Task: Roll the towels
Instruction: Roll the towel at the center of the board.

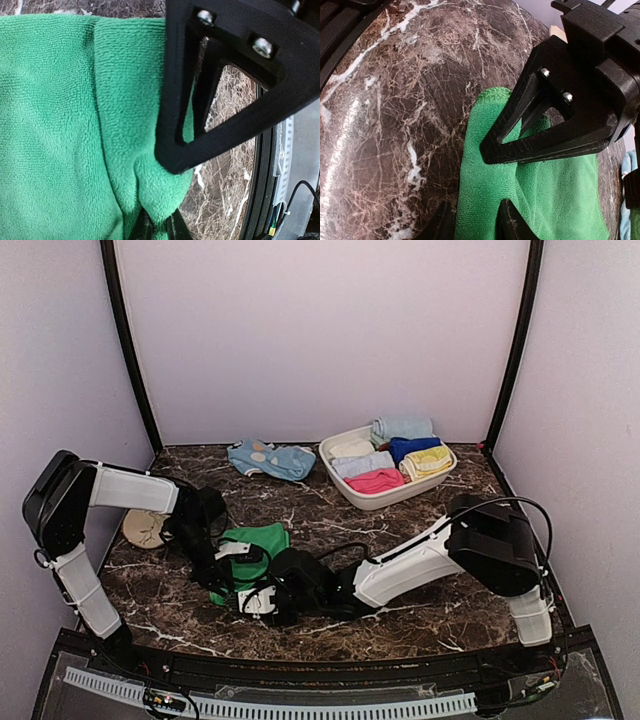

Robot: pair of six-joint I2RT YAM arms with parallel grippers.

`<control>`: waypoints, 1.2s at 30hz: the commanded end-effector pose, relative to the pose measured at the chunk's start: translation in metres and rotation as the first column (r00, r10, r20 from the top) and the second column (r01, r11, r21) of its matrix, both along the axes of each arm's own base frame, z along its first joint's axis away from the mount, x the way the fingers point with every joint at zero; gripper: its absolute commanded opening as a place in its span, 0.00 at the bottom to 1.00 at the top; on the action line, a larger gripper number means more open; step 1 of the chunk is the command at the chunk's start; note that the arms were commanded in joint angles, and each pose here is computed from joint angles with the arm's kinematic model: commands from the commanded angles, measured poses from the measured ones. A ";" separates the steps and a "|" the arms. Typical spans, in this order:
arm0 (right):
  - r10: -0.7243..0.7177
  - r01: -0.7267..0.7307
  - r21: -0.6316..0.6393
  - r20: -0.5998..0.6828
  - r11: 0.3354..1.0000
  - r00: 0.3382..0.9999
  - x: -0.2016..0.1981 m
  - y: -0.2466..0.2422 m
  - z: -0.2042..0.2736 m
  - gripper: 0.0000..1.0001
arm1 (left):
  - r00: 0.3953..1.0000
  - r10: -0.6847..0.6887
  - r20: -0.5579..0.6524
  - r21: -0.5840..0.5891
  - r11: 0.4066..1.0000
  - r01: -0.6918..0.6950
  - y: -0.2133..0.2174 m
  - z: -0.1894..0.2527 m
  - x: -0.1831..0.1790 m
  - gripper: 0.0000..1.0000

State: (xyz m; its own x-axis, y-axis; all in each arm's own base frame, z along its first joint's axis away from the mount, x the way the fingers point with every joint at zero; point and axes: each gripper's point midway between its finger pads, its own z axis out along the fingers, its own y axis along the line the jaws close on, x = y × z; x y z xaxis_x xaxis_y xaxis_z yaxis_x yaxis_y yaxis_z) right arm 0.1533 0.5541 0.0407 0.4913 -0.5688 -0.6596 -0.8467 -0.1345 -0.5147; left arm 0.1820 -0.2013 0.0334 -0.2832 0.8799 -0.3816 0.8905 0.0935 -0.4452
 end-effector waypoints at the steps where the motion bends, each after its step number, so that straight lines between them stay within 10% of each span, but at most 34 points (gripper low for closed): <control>1: -0.099 0.098 -0.021 -0.080 0.995 0.992 0.014 0.000 -0.011 0.28 | 0.998 0.004 0.061 -0.029 1.000 -0.002 0.006 0.008 0.004 0.13; 6: -0.150 0.141 -0.054 -0.201 0.988 0.968 0.012 -0.006 -0.018 0.13 | 0.975 0.121 0.187 -0.135 0.986 -0.097 0.016 0.032 0.027 0.33; 16: -0.245 0.202 -0.139 -0.504 0.969 0.828 0.014 -0.007 -0.013 0.00 | 0.866 0.245 0.436 -0.231 0.961 -0.155 0.048 0.055 0.032 0.35; 27: -0.309 0.231 -0.272 -0.940 0.934 0.147 0.040 -0.009 -0.004 0.00 | 0.875 0.094 0.475 -0.209 0.978 0.009 0.040 0.058 0.001 0.36; 36: -0.392 0.287 -0.398 -0.917 0.872 -0.081 0.069 -0.013 -0.016 0.00 | 0.839 0.039 0.543 -0.117 0.993 0.030 0.011 0.050 0.026 0.38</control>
